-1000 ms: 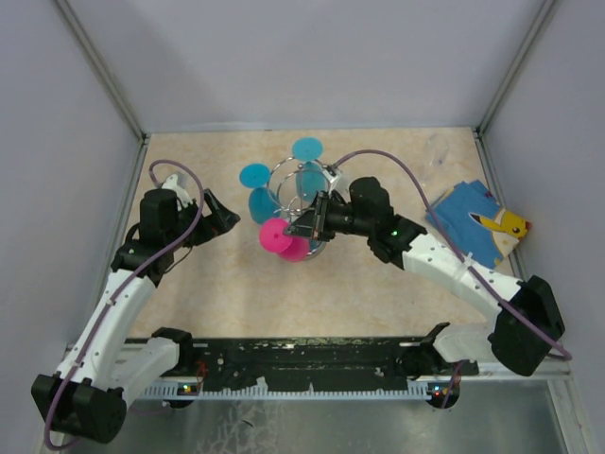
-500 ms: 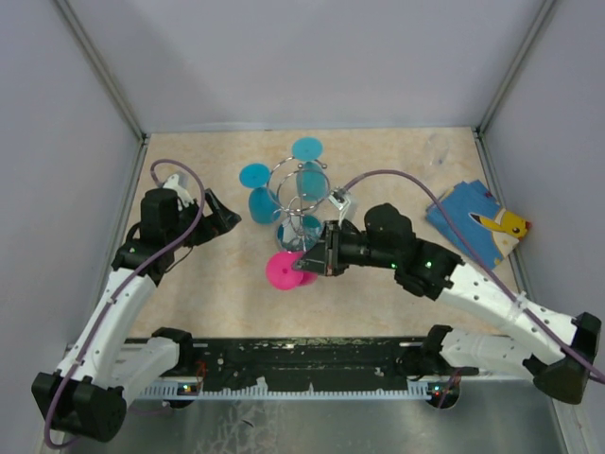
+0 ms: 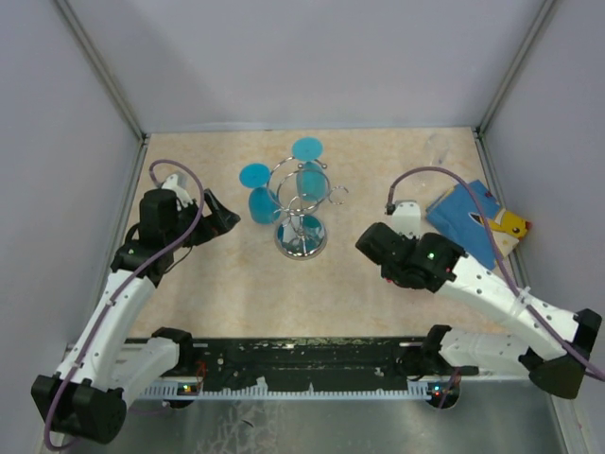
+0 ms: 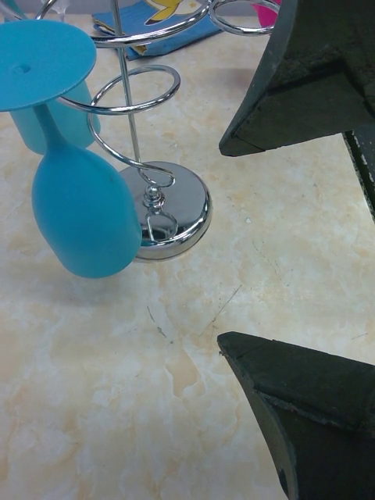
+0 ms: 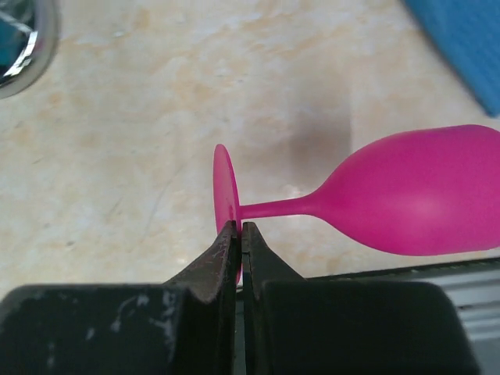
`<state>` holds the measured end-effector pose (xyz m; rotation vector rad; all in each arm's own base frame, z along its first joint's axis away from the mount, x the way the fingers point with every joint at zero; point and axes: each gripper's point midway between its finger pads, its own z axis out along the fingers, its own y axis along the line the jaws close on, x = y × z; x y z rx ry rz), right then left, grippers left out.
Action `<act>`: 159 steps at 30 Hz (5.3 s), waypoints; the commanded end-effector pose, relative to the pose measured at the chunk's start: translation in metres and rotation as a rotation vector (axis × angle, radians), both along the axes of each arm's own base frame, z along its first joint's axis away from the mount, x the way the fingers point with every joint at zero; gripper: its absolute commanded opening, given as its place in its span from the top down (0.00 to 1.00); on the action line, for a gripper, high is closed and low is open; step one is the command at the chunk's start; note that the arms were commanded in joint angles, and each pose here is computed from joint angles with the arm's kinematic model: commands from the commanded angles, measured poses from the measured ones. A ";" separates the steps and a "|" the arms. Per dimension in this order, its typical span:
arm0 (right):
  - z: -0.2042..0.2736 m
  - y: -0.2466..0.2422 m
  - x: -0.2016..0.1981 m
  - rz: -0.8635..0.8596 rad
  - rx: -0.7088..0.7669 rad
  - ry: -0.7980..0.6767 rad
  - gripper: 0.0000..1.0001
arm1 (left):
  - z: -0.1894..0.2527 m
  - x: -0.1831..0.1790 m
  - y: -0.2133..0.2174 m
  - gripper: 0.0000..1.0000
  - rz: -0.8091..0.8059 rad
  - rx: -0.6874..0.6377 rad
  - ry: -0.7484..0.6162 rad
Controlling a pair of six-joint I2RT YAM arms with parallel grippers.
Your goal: Take the wine glass off the wine glass rack
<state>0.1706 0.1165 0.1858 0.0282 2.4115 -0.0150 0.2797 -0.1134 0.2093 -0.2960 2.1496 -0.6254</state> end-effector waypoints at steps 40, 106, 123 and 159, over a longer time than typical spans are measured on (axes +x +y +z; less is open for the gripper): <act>-0.099 -0.016 0.009 -0.183 -0.832 -0.055 1.00 | 0.010 -0.001 0.007 0.00 0.011 0.036 -0.025; -0.161 0.017 -0.014 -0.129 -1.011 0.041 0.80 | -0.001 -0.001 0.001 0.00 -0.016 0.015 -0.004; -0.160 0.057 -0.022 -0.055 -0.930 0.008 0.58 | -0.001 -0.001 -0.002 0.00 -0.026 0.004 0.000; -0.128 0.175 -0.109 0.358 -0.659 -0.128 0.31 | -0.009 -0.001 -0.001 0.00 -0.022 0.009 0.012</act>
